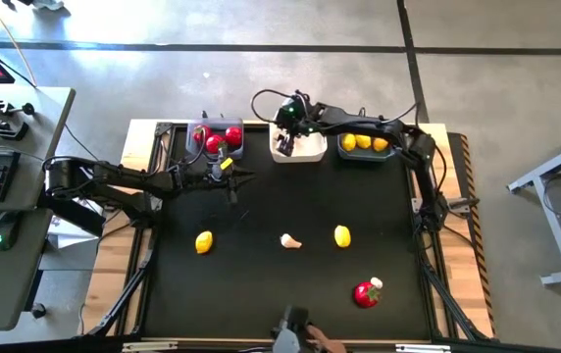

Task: Sort produce into baskets
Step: Put the lemon into the blue bin, then put the garlic into the white bin

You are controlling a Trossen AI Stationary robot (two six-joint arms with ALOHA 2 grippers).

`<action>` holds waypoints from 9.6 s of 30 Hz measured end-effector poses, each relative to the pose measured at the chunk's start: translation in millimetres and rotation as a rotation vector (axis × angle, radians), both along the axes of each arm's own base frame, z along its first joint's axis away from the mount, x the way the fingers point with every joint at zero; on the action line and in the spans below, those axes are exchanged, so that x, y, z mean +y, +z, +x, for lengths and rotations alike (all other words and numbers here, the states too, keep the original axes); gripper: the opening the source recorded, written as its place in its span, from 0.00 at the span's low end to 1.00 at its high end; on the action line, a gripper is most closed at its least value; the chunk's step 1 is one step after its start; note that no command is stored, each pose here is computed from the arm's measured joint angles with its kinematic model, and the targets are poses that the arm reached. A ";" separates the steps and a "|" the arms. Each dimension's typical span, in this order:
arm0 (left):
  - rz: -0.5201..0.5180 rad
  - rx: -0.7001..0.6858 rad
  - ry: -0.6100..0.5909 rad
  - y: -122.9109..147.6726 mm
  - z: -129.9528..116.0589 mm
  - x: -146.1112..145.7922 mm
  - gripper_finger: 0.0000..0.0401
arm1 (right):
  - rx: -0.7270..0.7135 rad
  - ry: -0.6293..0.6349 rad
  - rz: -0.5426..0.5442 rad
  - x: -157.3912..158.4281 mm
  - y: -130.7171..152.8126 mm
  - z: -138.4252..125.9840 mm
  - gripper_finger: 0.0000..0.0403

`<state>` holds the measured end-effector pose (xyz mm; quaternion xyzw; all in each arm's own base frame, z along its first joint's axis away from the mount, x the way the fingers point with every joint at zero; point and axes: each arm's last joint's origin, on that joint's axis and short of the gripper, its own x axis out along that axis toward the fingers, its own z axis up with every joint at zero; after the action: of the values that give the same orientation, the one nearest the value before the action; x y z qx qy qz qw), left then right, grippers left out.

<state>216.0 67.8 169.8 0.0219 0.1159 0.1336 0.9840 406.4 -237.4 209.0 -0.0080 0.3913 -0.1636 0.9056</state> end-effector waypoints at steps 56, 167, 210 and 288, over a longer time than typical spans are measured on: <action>0.068 -0.011 0.002 3.0 0.6 1.0 0.12 | 0.253 -0.622 0.629 316.5 -0.6 -157.9 0.55; -0.023 0.002 0.022 -0.8 -0.2 0.3 0.12 | 0.537 -0.473 -0.207 70.8 7.3 -190.5 0.19; -0.035 0.208 -0.317 1.8 73.5 -38.8 0.00 | -0.468 -0.310 -0.171 205.3 -33.3 -143.0 0.00; -0.149 0.391 -0.577 -67.5 140.3 -78.7 0.40 | -0.459 -0.330 -0.143 205.6 -35.3 -143.6 0.00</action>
<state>356.3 -10.9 102.2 0.0073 0.3007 -0.1651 0.9393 262.7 -31.7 173.7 0.0289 0.1595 -0.3334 0.9288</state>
